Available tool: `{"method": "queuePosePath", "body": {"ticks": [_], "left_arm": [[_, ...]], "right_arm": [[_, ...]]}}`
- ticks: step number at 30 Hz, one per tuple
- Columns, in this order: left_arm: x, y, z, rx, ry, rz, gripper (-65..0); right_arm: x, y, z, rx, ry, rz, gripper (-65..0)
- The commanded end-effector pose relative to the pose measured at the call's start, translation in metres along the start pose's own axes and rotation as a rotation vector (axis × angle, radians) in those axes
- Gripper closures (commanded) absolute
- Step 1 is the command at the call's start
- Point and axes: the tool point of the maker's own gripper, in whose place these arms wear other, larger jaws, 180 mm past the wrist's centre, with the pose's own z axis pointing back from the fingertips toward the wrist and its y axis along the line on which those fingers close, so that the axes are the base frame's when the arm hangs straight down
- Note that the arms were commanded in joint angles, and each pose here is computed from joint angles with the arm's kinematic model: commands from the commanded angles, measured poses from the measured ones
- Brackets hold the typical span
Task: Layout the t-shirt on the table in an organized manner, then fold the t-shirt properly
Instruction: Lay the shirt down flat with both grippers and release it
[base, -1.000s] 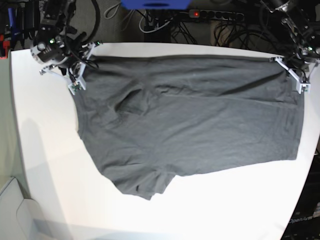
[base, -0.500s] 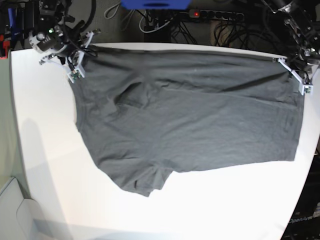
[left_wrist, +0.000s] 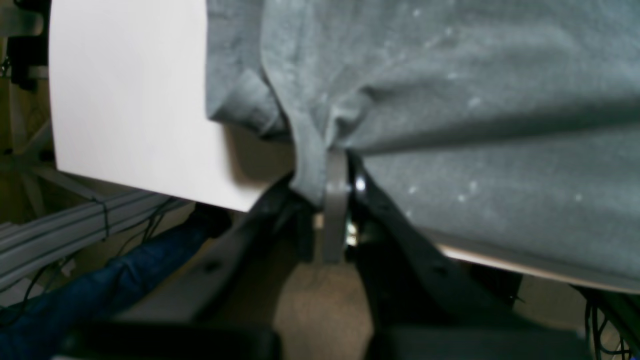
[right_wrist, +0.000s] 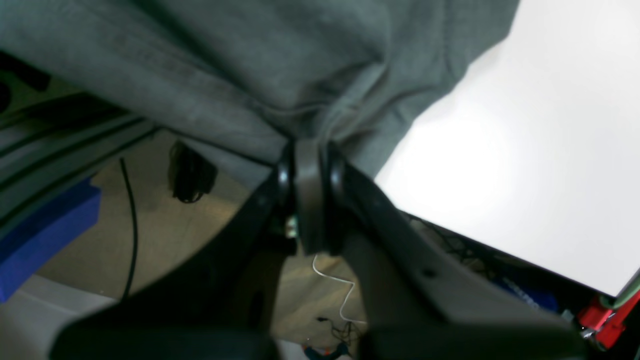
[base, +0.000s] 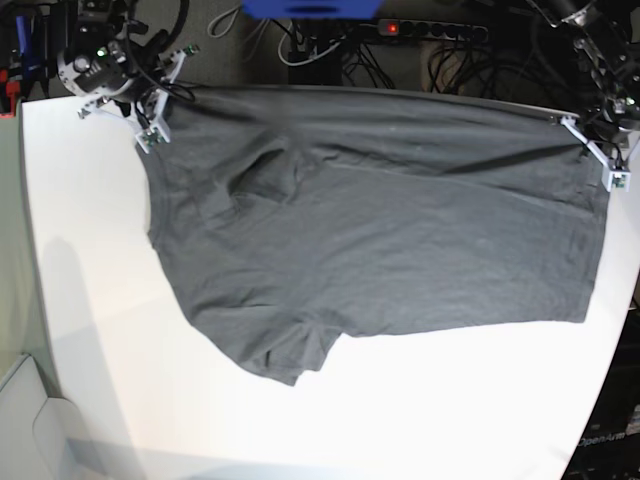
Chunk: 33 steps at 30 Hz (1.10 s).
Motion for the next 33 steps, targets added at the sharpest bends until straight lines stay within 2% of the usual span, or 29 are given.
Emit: {"method": "queuePosePath", "body": {"ticks": [1, 5, 11, 15, 17, 21, 24, 33], "left_arm": [[0.007, 0.012, 0.005, 0.029, -0.022, -0.009, -0.3], [0.005, 0.011, 0.005, 0.028, -0.019, -0.002, -0.3], [-0.006, 0.011, 0.006, 0.029, 0.008, -0.012, -0.5], [-0.014, 0.012, 0.007, 0.030, 0.027, -0.020, -1.6], [-0.014, 0.012, 0.007, 0.030, 0.025, -0.022, -6.9], [-0.012, 0.009, 0.007, 0.026, 0.018, -0.018, -26.4], [-0.010, 0.009, 0.008, 0.023, 0.006, -0.017, -36.1], [-0.005, 0.012, 0.011, 0.033, -0.013, -0.018, -42.2]], "right_arm": [[0.003, -0.005, 0.004, -0.018, -0.011, 0.003, 0.0], [0.003, -0.005, 0.004, -0.018, -0.011, 0.003, -1.9], [0.001, -0.006, 0.004, -0.021, -0.008, 0.000, -16.6], [-0.003, -0.005, 0.006, -0.022, 0.000, 0.003, -21.7], [-0.004, -0.004, 0.006, -0.021, 0.001, 0.002, -22.7], [-0.005, -0.004, 0.006, -0.020, 0.003, 0.002, -22.9], [-0.005, -0.005, 0.006, -0.022, 0.004, 0.004, -22.9], [-0.015, -0.027, 0.012, -0.073, 0.026, -0.004, -23.0]]}}
